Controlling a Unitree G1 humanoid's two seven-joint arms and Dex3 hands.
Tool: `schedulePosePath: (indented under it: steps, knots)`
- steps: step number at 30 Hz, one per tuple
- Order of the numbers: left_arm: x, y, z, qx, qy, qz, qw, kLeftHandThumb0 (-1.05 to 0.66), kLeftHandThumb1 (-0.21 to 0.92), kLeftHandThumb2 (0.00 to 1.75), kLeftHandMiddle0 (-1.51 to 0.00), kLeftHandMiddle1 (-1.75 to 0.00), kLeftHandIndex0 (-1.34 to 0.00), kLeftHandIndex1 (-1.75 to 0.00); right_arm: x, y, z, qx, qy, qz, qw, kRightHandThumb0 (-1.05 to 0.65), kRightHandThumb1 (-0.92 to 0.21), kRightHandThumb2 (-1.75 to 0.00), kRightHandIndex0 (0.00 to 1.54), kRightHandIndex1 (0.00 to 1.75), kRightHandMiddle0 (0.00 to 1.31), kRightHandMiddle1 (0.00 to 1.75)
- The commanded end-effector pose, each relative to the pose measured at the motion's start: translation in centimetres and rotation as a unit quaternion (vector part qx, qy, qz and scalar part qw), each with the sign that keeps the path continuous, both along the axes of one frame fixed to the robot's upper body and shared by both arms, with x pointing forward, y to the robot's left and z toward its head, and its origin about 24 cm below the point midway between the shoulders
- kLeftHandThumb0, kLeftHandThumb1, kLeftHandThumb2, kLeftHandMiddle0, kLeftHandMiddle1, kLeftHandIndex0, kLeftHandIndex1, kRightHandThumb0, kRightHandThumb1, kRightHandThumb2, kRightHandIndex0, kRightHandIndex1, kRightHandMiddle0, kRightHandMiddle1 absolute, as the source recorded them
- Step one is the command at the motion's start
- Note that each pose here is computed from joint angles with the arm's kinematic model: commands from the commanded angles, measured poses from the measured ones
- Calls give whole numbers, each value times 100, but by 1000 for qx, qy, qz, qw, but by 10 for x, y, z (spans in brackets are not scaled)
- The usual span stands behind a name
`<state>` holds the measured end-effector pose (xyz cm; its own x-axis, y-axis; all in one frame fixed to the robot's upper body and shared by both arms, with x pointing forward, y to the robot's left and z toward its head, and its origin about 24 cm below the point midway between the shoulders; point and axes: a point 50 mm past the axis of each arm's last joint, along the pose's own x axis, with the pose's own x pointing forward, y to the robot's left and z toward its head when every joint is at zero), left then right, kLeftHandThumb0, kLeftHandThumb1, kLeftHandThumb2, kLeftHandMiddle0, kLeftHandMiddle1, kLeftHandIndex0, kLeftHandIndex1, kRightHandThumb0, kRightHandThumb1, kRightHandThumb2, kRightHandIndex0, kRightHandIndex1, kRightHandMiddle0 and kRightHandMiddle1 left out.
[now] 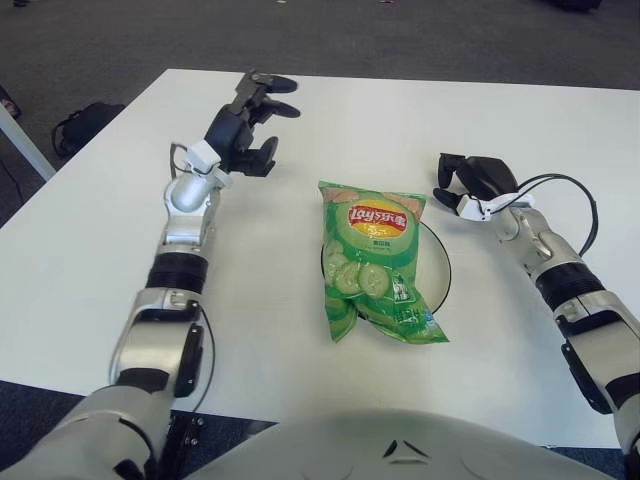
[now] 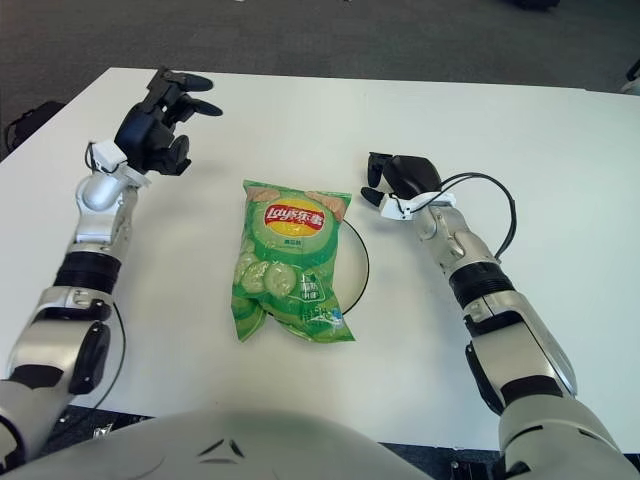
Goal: Put the snack into the plate.
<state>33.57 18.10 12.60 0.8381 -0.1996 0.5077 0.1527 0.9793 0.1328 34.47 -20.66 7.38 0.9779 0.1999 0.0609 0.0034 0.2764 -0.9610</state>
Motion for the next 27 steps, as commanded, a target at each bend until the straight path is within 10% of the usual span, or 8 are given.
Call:
schedulePosePath:
  steps: [1,27]
  knots:
    - [-6,20,-49,-117,110,139,977,-40,88,64,-41,-158,-13,-168,-31,-6,-65,-31,138,-11,990,-46,-39,-123,121,175,55,175]
    - [-17,12,-93,-55,202,98,973,-40,62,93,-104,-175,-38,-175,-35,-11,-62,18,117,-30,993,-47,-36,-125,118,175,57,175]
